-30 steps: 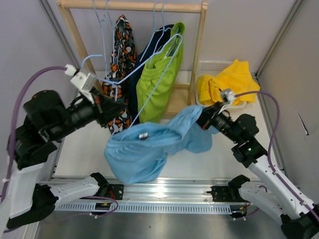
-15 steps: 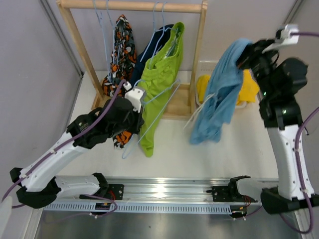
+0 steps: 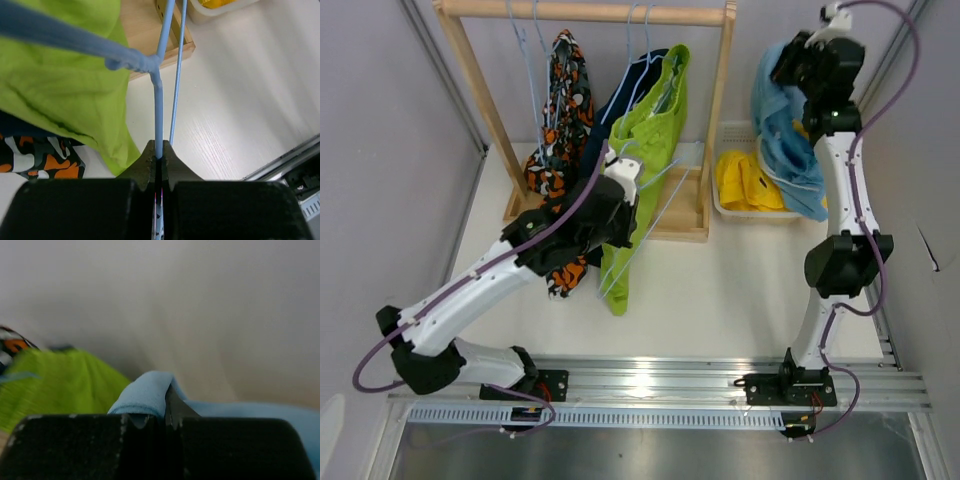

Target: Remove the shorts from the hanger

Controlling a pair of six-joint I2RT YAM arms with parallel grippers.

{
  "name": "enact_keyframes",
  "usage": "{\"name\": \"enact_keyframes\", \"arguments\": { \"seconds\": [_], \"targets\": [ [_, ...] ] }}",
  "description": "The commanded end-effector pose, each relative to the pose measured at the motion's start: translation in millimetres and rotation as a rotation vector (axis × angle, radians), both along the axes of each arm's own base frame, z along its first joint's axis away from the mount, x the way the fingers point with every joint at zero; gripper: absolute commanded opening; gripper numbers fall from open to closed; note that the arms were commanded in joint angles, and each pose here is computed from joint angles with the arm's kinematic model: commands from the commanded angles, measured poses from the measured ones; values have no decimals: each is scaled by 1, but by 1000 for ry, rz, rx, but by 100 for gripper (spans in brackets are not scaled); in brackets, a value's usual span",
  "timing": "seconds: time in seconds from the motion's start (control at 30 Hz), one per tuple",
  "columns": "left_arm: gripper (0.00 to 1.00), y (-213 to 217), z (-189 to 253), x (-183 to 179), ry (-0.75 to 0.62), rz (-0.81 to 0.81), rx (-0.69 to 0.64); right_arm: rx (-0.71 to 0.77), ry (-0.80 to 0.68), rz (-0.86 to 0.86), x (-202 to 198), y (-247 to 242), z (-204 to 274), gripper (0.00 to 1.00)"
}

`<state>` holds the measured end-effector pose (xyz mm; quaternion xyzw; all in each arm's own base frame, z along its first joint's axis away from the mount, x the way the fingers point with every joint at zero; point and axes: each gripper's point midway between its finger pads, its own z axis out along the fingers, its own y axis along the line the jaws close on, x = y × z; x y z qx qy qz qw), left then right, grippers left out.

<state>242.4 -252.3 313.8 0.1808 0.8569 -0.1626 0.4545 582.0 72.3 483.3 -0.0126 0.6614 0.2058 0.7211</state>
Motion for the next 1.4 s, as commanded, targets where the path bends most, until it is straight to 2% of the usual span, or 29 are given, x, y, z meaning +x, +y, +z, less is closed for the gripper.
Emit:
{"name": "enact_keyframes", "arguments": {
  "seconds": [0.0,0.03,0.07,0.1,0.13,0.17,0.2,0.23,0.3,0.33,0.37,0.4,0.43,0.5,0.53,0.6,0.77,0.93,1.13,1.37],
  "targets": [
    [0,-7,38,26,-91,42,-71,49,45,12,-5,-2,-35,0],
    [0,-9,35,33,-87,54,-57,65,-2,0,-7,-4,-36,0],
    [0,-4,38,41,-95,77,-49,77,106,-51,-5,-11,-92,0],
    [0,-2,39,46,-104,94,-41,93,102,-72,-17,-15,-90,0],
    [0,-3,38,53,-101,100,-32,101,144,-97,-22,-20,-107,9],
    [0,3,44,64,-112,125,-36,108,232,-196,-26,-35,-144,73],
    [0,3,43,70,-114,132,-27,127,292,-243,-38,-42,-157,95],
    [0,-1,42,82,-112,138,-16,178,349,-278,-47,-45,-173,99],
    [0,1,63,101,-148,168,-30,213,424,-298,-77,-46,-207,99],
    [0,-6,50,115,-133,167,12,228,412,-282,-86,-41,-211,99],
    [0,-9,64,122,-161,173,-5,243,414,-270,-98,-36,-218,100],
    [0,-13,65,128,-168,174,3,234,445,-252,-115,-26,-245,99],
    [0,-16,80,133,-199,175,-9,231,406,-235,-131,-21,-231,99],
    [0,-30,83,150,-213,176,-9,210,442,-221,-156,-11,-250,99],
    [0,-33,99,154,-240,180,-30,214,405,-211,-168,-10,-235,99],
    [0,-46,115,168,-277,176,-70,211,422,-195,-187,-5,-245,99],
    [0,-72,121,184,-312,151,-142,222,345,-144,-230,3,-224,99],
    [0,-89,142,189,-406,134,-196,207,337,-108,-253,8,-227,99],
    [0,-108,171,185,-509,112,-252,200,334,-95,-259,9,-233,99],
    [0,-127,170,212,-581,108,-275,202,308,-64,-264,13,-223,99]
  ]
}}
